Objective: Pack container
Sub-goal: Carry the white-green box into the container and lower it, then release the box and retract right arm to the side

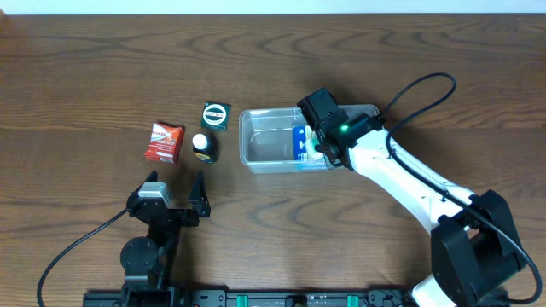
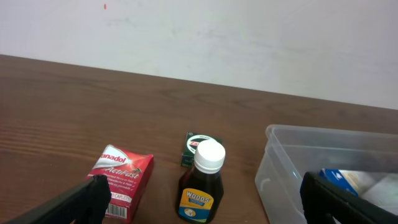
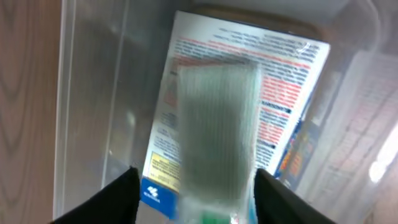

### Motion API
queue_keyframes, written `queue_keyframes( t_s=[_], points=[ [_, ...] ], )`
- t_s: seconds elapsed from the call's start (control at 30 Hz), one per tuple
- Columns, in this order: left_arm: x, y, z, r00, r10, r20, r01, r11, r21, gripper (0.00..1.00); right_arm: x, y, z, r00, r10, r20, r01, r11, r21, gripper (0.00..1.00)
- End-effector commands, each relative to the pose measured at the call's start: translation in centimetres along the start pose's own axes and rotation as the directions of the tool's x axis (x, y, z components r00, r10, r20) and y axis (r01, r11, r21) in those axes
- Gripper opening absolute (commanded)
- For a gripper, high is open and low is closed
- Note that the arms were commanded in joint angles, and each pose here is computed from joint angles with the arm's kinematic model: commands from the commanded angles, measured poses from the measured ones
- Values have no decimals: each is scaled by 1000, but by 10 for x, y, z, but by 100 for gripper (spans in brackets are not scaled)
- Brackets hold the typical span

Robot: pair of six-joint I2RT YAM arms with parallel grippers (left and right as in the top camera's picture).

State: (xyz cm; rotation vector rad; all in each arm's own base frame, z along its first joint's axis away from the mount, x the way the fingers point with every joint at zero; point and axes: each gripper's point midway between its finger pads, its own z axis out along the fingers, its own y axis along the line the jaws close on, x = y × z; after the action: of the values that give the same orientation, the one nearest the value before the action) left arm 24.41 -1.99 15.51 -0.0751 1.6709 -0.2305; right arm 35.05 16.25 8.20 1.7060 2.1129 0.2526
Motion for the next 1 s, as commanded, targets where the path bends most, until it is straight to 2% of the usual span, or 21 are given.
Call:
queue_keyframes(
  t_s=[0.0, 0.2, 0.37, 0.47, 0.57, 0.63, 0.67, 0.7, 0.8, 0.87, 0.97],
  points=[
    [15, 3, 1, 999, 16, -42, -16, 1000, -8, 98, -9, -5, 6, 999, 4, 46, -5, 1000, 17, 61],
    [15, 3, 1, 999, 16, -42, -16, 1000, -8, 98, -9, 0, 6, 999, -7, 47, 7, 1000, -5, 63],
    [15, 3, 1, 999, 16, -42, -16, 1000, -8, 98, -5, 23, -2, 994, -109, 31, 112, 990, -90, 62],
    [15, 3, 1, 999, 16, -42, -16, 1000, -8, 98, -8, 44, -23, 971, -235, 53, 240, 956, -169, 63],
    [15, 3, 1, 999, 16, -42, -16, 1000, -8, 98, -17, 66, -58, 888, -443, 126, 460, 855, -240, 69],
    [15, 3, 1, 999, 16, -42, -16, 1000, -8, 98, -29, 76, -85, 805, -557, 204, 593, 760, -266, 79],
    [15, 3, 1, 999, 16, -42, -16, 1000, -8, 98, -37, 79, -99, 761, -600, 247, 649, 711, -271, 95],
    [15, 3, 1, 999, 16, -42, -16, 1000, -8, 98, -47, 82, -110, 723, -628, 290, 691, 672, -267, 99],
    [15, 3, 1, 999, 16, -42, -16, 1000, -8, 98, -87, 85, -144, 598, -679, 426, 794, 575, -199, 99],
    [15, 3, 1, 999, 16, -42, -16, 1000, -8, 98, -125, 79, -161, 567, -662, 491, 797, 590, -126, 99],
    [15, 3, 1, 999, 16, -42, -16, 1000, -8, 98, -179, 63, -172, 606, -593, 530, 725, 686, -60, 99]
  ],
)
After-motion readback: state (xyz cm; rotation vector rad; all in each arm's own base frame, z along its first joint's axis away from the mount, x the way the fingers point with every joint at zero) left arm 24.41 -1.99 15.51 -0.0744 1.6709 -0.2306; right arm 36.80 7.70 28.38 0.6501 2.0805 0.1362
